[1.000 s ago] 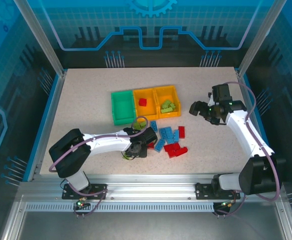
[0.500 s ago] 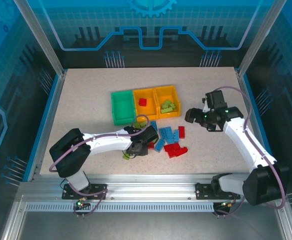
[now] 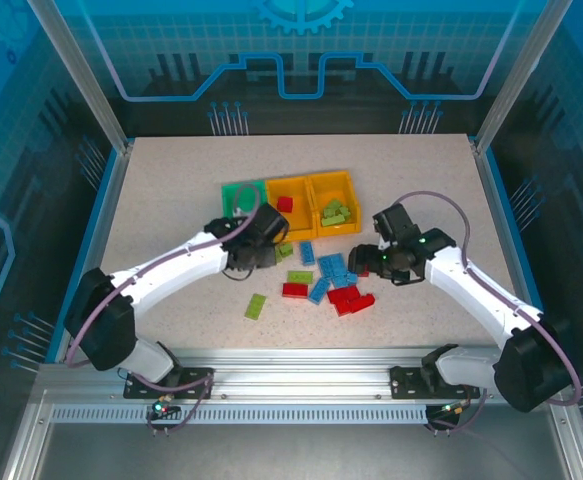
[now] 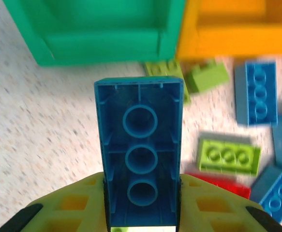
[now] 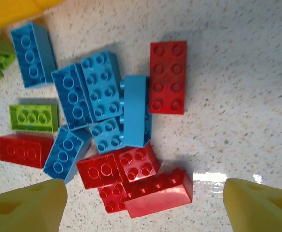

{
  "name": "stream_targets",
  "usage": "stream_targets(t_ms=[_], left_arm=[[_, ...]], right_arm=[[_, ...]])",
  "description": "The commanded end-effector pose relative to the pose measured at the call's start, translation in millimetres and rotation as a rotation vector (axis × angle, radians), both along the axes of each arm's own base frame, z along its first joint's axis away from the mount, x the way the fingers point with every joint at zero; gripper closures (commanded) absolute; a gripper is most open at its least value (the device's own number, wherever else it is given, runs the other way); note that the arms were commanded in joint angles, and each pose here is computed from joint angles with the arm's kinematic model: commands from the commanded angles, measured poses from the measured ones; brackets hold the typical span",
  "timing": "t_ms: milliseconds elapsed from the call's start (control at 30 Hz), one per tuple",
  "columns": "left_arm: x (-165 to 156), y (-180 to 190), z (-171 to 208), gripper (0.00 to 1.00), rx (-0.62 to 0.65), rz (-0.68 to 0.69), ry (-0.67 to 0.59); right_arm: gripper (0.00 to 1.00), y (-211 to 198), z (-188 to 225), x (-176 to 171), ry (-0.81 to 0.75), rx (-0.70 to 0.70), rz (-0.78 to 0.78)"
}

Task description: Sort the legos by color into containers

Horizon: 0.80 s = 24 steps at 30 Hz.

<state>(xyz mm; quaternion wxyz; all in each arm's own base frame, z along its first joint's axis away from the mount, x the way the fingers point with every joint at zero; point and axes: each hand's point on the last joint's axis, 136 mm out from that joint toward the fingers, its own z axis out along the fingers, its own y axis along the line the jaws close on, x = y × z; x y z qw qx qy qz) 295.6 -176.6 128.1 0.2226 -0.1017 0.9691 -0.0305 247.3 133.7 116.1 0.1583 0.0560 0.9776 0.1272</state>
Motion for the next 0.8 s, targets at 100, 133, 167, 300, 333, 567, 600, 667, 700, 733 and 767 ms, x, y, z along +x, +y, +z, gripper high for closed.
stream_targets(t_ms=[100,133,167,300,333,567,600,667,700,733,767], left_arm=[[53,24,7,0.73,-0.035,0.000,0.000],[59,27,6,0.73,-0.039,0.006,0.008],[66,29,3,0.73,-0.034,0.009,0.017],[88,38,-8,0.73,-0.037,0.035,0.038],[91,38,-12,0.73,-0.046,0.041,0.046],[114,42,-28,0.73,-0.070,0.085,0.059],[116,41,-29,0.73,-0.076,0.085,0.061],[119,38,-32,0.72,-0.085,0.084,0.067],[120,37,-32,0.72,-0.088,0.084,0.068],[120,37,-33,0.72,-0.088,0.085,0.069],[120,37,-34,0.71,-0.087,0.086,0.069]], right_arm=[[0.16,26,-5,-14,-0.013,-0.004,0.036],[0.16,30,-7,-17,-0.009,-0.007,0.038],[0.16,32,-10,-19,0.004,-0.017,0.034],[0.16,38,-21,-25,0.047,-0.051,0.020],[0.16,40,-22,-25,0.054,-0.048,0.016],[0.18,81,-27,-31,0.112,0.022,0.016],[0.18,83,-30,-33,0.123,0.015,0.012],[0.18,83,-38,-36,0.143,-0.009,0.005],[0.18,81,-41,-37,0.150,-0.022,0.003],[0.18,79,-43,-38,0.154,-0.039,0.004],[0.19,76,-43,-39,0.149,-0.061,0.011]])
